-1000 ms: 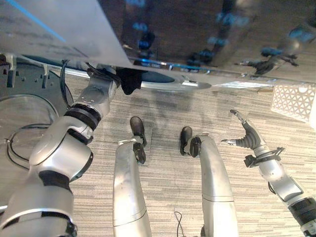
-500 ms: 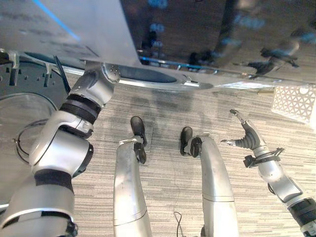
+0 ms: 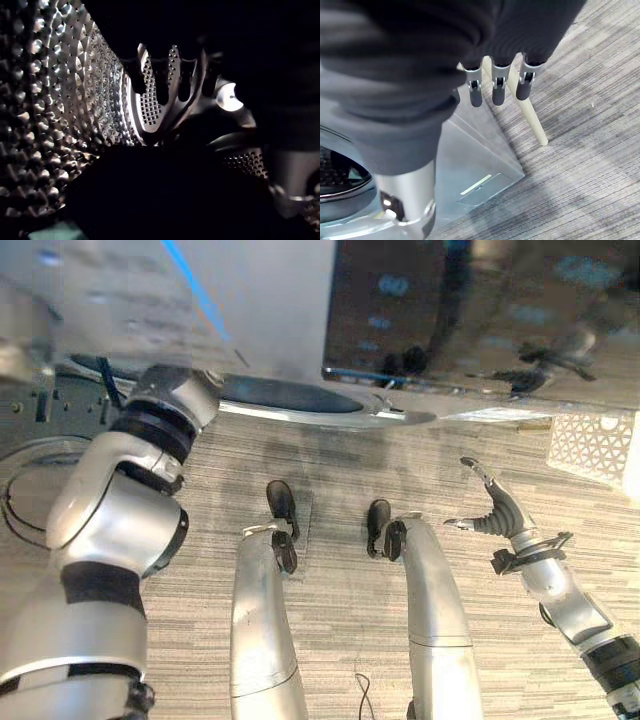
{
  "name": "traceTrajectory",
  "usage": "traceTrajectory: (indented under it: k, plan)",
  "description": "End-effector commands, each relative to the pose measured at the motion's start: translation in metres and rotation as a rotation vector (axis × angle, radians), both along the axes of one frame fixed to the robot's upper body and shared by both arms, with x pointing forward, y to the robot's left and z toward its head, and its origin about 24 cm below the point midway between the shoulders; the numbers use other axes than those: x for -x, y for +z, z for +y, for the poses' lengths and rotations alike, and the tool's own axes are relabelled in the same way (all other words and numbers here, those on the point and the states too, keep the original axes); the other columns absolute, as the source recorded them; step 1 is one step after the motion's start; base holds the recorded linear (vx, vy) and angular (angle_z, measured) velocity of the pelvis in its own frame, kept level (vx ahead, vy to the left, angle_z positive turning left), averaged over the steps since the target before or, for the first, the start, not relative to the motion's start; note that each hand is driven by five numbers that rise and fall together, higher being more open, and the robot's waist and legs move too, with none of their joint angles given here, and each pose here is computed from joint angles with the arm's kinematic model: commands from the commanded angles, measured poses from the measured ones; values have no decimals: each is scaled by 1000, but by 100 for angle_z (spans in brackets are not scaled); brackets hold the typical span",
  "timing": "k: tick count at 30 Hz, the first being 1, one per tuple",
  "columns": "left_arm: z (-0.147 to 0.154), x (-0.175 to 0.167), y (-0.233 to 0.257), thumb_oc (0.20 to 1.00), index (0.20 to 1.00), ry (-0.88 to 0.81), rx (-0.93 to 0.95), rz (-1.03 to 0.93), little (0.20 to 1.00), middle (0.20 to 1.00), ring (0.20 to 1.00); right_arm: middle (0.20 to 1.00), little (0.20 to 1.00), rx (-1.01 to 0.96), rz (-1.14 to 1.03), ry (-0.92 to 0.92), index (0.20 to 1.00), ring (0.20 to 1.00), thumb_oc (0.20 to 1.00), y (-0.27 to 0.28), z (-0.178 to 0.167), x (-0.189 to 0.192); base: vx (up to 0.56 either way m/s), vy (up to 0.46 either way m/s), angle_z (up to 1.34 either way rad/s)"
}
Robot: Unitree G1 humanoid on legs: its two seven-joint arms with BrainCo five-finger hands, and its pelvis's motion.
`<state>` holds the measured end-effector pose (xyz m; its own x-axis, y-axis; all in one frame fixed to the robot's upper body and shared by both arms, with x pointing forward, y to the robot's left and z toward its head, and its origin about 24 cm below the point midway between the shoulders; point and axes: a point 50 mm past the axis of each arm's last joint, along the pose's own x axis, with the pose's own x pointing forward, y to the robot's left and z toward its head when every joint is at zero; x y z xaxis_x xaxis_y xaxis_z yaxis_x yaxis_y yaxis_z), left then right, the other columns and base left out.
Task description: Grab the laundry basket,head to the washer,open it,put in the laundry and shut it.
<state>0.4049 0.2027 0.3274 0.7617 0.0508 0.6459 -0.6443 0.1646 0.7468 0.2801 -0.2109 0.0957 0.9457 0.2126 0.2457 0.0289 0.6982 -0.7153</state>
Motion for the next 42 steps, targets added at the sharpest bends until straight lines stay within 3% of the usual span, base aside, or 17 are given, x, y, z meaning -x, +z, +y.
traceTrajectory:
  k: [1,3,4,8,14,17,21,23,25,31,35,42]
  plan:
    - [2,2,-24,1000,1000,-74,74,-11,1000,1000,1000,1000,1000,-48,41,7,1000,1000,1000,-14,4,14,-33,16,8]
    - [3,7,-49,1000,1000,-149,168,10,1000,1000,1000,1000,1000,-53,55,-14,1000,1000,1000,-19,3,14,-50,15,8]
    - [0,17,-86,1000,1000,-258,285,68,1000,1000,1000,1000,1000,-66,67,-35,1000,1000,1000,-22,3,13,-56,8,4]
    - [6,39,-155,1000,1000,-311,410,221,1000,1000,1000,1000,1000,-38,122,-79,1000,1000,1000,-33,-4,16,-17,43,6]
    - [19,104,-276,1000,1000,-295,641,576,1000,1000,1000,1000,1000,5,307,-190,1000,1000,1000,-75,-25,27,68,30,0]
    - [33,152,-340,1000,1000,-177,847,765,1000,1000,1000,1000,1000,-7,462,-254,1000,1000,1000,-108,-36,43,115,-14,-3]
    - [40,175,-362,1000,1000,-111,933,827,1000,1000,1000,1000,1000,-27,525,-285,1000,1000,1000,-122,-40,51,52,-15,0]
    - [50,214,-397,1000,1000,24,1068,921,1000,1000,1000,1000,1000,-93,636,-351,1000,1000,1000,-147,-43,68,245,-32,-8]
    - [52,229,-410,1000,1000,83,1100,963,1000,1000,1000,1000,1000,-127,674,-374,1000,1000,1000,-156,-43,73,194,-18,-15]
    - [52,253,-431,1000,1000,180,1143,1046,1000,1000,1000,1000,1000,-150,746,-401,1000,1000,1000,-171,-40,84,135,-3,-9]
    - [48,259,-438,1000,1000,200,1140,1086,1000,1000,1000,1000,1000,-171,775,-410,1000,1000,1000,-178,-36,89,101,30,-12]
    - [55,236,-423,1000,1000,162,1074,1023,1000,1000,1000,1000,1000,-155,751,-374,1000,1000,1000,-174,-23,73,-131,51,-9]
